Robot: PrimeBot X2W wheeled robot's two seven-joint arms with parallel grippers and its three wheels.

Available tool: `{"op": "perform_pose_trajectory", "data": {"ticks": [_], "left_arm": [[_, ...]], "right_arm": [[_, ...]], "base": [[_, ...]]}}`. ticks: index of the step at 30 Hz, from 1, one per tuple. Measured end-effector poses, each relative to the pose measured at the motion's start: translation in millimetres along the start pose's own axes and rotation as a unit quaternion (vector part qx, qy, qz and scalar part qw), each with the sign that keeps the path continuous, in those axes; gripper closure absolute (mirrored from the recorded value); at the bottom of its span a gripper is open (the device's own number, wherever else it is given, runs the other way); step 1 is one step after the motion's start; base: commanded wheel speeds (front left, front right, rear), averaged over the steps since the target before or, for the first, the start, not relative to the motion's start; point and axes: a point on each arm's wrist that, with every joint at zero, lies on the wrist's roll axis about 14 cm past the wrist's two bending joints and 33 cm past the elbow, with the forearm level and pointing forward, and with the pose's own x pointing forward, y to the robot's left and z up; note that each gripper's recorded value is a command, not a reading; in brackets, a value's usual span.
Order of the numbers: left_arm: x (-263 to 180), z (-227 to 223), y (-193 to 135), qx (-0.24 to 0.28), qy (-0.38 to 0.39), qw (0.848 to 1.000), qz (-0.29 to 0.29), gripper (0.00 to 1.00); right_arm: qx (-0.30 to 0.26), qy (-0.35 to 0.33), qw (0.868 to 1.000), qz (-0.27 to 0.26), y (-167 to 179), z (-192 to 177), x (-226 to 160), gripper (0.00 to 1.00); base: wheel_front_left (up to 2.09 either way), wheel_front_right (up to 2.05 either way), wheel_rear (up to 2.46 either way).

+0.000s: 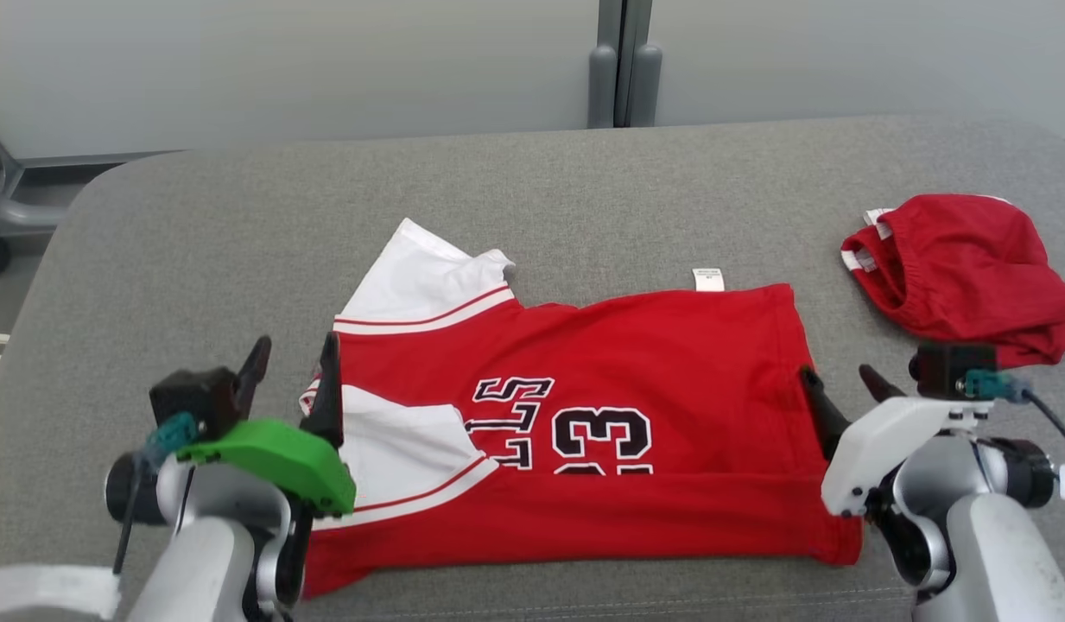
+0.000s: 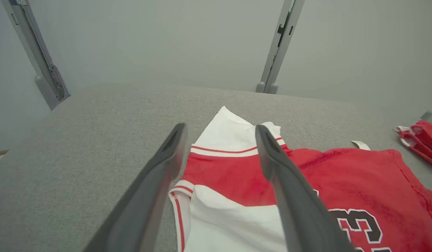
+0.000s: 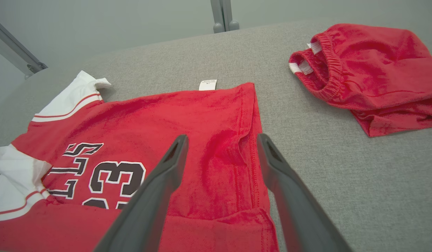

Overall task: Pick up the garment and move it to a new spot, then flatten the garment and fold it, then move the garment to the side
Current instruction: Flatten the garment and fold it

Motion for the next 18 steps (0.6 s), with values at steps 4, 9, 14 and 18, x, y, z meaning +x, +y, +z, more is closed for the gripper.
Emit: {"op": "perform_pose_trajectory", "data": {"ticks": [4,9,14,18], "left_arm": [[33,14,-6,0.02,0.029,0.999,-0.002,0.0],[63,14,-14,0.024,0.08,0.996,-0.006,0.0],[97,10,-23,0.024,0.135,0.99,-0.011,0.0],[122,2,-30,0.03,0.178,0.983,-0.022,0.0]], "right_arm": [[-0.015,0.035,0.999,-0.014,-8,9,13,0.0],[-0.027,0.069,0.997,-0.013,-9,19,27,0.0],[-0.04,0.098,0.994,-0.012,-17,37,44,0.0],[-0.048,0.157,0.986,-0.009,-20,27,55,0.0]], "base": [[0.0,0.0,0.0],[0.0,0.0,0.0],[0.0,0.0,0.0],[0.0,0.0,0.0]]}}
